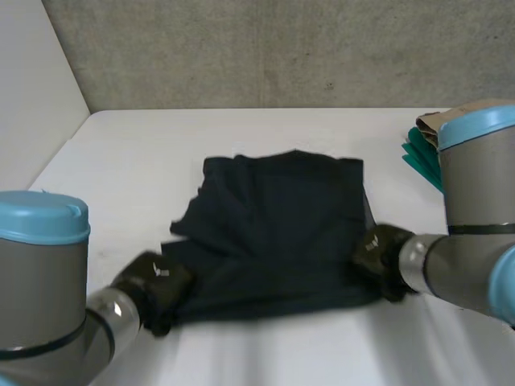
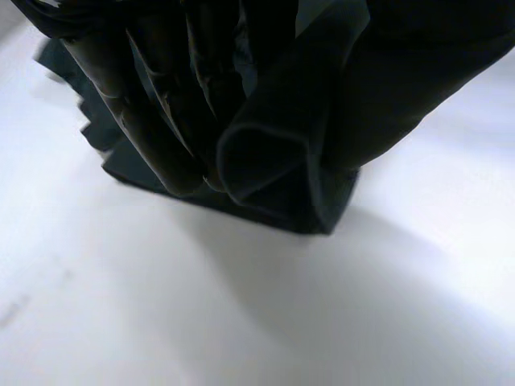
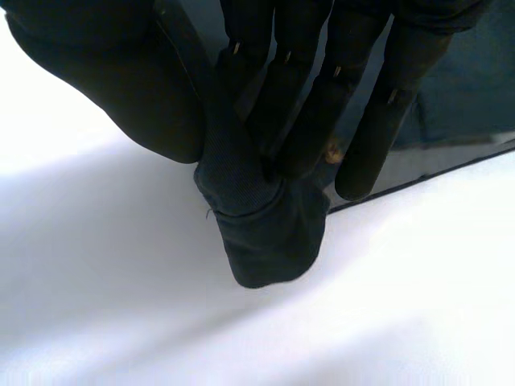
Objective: Fold the laundry.
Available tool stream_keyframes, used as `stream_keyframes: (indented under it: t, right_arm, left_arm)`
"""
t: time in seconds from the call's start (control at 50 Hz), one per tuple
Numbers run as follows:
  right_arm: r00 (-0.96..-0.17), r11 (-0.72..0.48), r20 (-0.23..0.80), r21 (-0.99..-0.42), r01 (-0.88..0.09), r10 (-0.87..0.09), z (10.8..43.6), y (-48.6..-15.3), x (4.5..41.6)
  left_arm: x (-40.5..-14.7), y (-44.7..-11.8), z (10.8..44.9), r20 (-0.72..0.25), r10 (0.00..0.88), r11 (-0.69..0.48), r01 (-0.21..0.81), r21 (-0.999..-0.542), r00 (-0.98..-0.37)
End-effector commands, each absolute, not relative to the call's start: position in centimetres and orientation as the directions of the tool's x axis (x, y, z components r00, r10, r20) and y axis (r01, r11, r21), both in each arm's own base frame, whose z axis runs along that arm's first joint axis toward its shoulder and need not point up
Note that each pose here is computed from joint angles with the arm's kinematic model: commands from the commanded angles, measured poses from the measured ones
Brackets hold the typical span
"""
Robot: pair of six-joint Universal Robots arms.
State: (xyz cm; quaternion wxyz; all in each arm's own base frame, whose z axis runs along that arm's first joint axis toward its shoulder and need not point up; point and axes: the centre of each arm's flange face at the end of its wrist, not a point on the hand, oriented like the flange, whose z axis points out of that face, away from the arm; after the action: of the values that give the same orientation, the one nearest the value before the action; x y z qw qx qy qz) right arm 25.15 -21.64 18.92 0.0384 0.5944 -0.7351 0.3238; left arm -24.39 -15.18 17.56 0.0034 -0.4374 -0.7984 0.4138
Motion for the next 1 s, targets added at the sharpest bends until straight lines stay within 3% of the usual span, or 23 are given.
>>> stream_keyframes:
  t: [0.02,0.06,0.14,0.16,0.22,0.26,0.32,0.4,0.52,0.66,0.86,1.0]
  right_arm:
    - [-0.215,0.111,0.322,-0.312,-0.944,-0.922,19.3,-19.6,23.0]
    - [-0.222,0.104,0.337,-0.336,-0.936,-0.915,19.4,-19.9,23.2]
    - [-0.252,0.068,0.406,-0.416,-0.907,-0.879,19.4,-21.3,24.2]
    - [-0.281,0.054,0.447,-0.457,-0.888,-0.849,19.6,-22.2,24.7]
    - [-0.347,0.036,0.501,-0.530,-0.847,-0.793,19.5,-23.9,25.6]
    - [-0.431,0.006,0.549,-0.613,-0.790,-0.716,19.4,-26.3,26.5]
    - [-0.530,-0.037,0.577,-0.697,-0.716,-0.621,18.9,-28.9,27.6]
    - [-0.617,-0.126,0.606,-0.757,-0.641,-0.503,17.9,-32.1,28.7]
    - [-0.668,-0.286,0.648,-0.761,-0.582,-0.365,16.1,-35.5,30.3]
    - [-0.687,-0.426,0.679,-0.718,-0.550,-0.258,14.0,-38.1,32.3]
    - [-0.681,-0.413,0.692,-0.708,-0.573,-0.241,10.6,-40.6,32.7]
    - [-0.720,-0.394,0.664,-0.727,-0.562,-0.199,11.5,-40.7,32.2]
  left_arm:
    - [-24.1,-11.6,18.3,-0.310,0.809,0.290,0.797,-0.529,-0.500]
    - [-24.3,-11.7,18.6,-0.313,0.813,0.281,0.801,-0.529,-0.491]
    - [-26.0,-14.7,19.5,-0.364,0.758,0.230,0.744,-0.627,-0.541]
    - [-26.8,-16.8,19.7,-0.392,0.717,0.199,0.708,-0.677,-0.576]
    - [-28.1,-20.3,20.1,-0.429,0.641,0.140,0.646,-0.750,-0.637]
    - [-29.3,-23.9,20.5,-0.464,0.554,0.061,0.589,-0.805,-0.691]
    - [-30.8,-28.7,21.1,-0.489,0.426,-0.046,0.522,-0.852,-0.761]
    - [-32.3,-33.5,21.1,-0.511,0.313,-0.156,0.487,-0.859,-0.801]
    - [-33.9,-37.5,18.5,-0.536,0.262,-0.194,0.501,-0.844,-0.802]
    - [-36.2,-39.3,15.6,-0.516,0.298,-0.243,0.459,-0.855,-0.803]
    - [-36.9,-41.3,15.2,-0.486,0.241,-0.300,0.412,-0.861,-0.840]
    - [-37.8,-39.7,15.5,-0.451,0.314,-0.299,0.364,-0.882,-0.835]
